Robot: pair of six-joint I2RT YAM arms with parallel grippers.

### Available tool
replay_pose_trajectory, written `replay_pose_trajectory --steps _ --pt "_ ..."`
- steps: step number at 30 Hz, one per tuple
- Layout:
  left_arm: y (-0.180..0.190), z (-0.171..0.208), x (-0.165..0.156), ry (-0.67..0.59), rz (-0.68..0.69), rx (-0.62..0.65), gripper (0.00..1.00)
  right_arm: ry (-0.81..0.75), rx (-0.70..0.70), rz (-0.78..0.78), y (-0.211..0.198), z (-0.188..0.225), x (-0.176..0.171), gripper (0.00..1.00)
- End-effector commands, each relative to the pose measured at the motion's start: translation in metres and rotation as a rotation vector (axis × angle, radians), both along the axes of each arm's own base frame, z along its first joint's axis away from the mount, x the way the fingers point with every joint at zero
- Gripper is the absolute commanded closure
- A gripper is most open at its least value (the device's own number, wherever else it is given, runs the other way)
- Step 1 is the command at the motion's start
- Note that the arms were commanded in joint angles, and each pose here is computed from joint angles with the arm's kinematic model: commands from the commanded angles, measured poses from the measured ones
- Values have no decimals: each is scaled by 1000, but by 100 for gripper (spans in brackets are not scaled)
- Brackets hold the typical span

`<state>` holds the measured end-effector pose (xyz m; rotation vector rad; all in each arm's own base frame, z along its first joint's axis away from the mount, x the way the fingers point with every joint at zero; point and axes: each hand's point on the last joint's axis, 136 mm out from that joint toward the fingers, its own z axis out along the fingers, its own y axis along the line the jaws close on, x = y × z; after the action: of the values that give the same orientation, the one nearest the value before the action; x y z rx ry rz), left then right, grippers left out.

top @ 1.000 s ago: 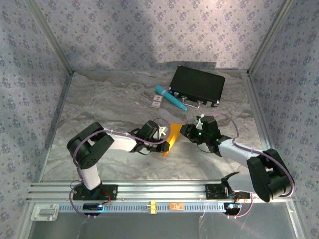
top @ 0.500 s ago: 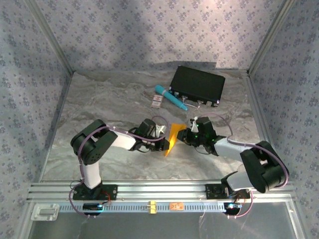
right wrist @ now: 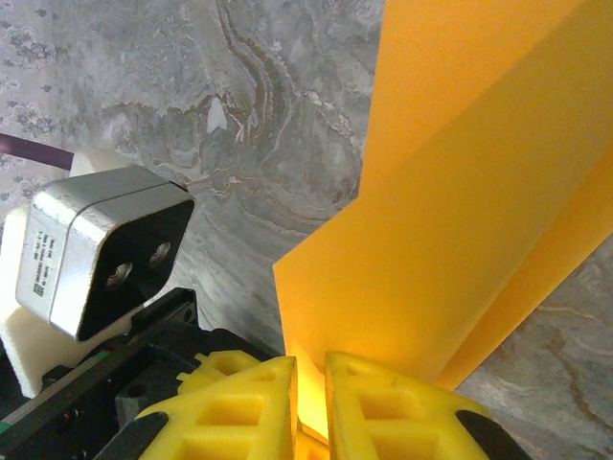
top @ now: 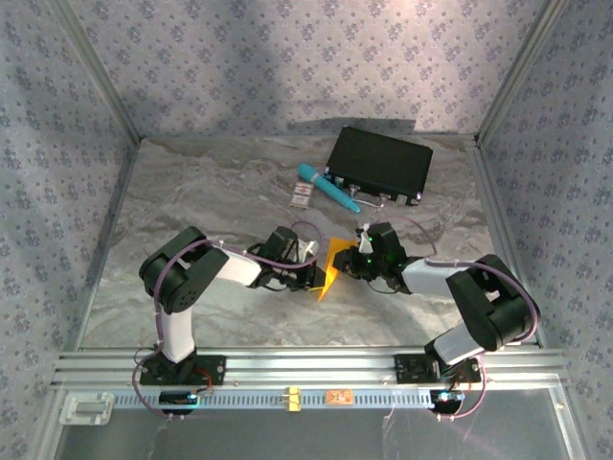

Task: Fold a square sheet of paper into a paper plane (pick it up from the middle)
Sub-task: Fold the wing for the fifth time at the center of the table.

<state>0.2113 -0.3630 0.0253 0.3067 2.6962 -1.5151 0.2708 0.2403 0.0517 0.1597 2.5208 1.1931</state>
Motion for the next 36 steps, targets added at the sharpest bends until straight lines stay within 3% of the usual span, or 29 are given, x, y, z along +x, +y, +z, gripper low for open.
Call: replay_pose_trajectory --steps 1,15,36 --pt "-2 -18 -4 35 -4 29 100 -28 -3 -7 0 2 11 84" --pt "-5 -21 -4 81 -12 38 100 -49 35 37 6 11 5 83" --pt "-3 -27 -5 126 -5 47 100 14 -73 -49 -15 -21 11 84"
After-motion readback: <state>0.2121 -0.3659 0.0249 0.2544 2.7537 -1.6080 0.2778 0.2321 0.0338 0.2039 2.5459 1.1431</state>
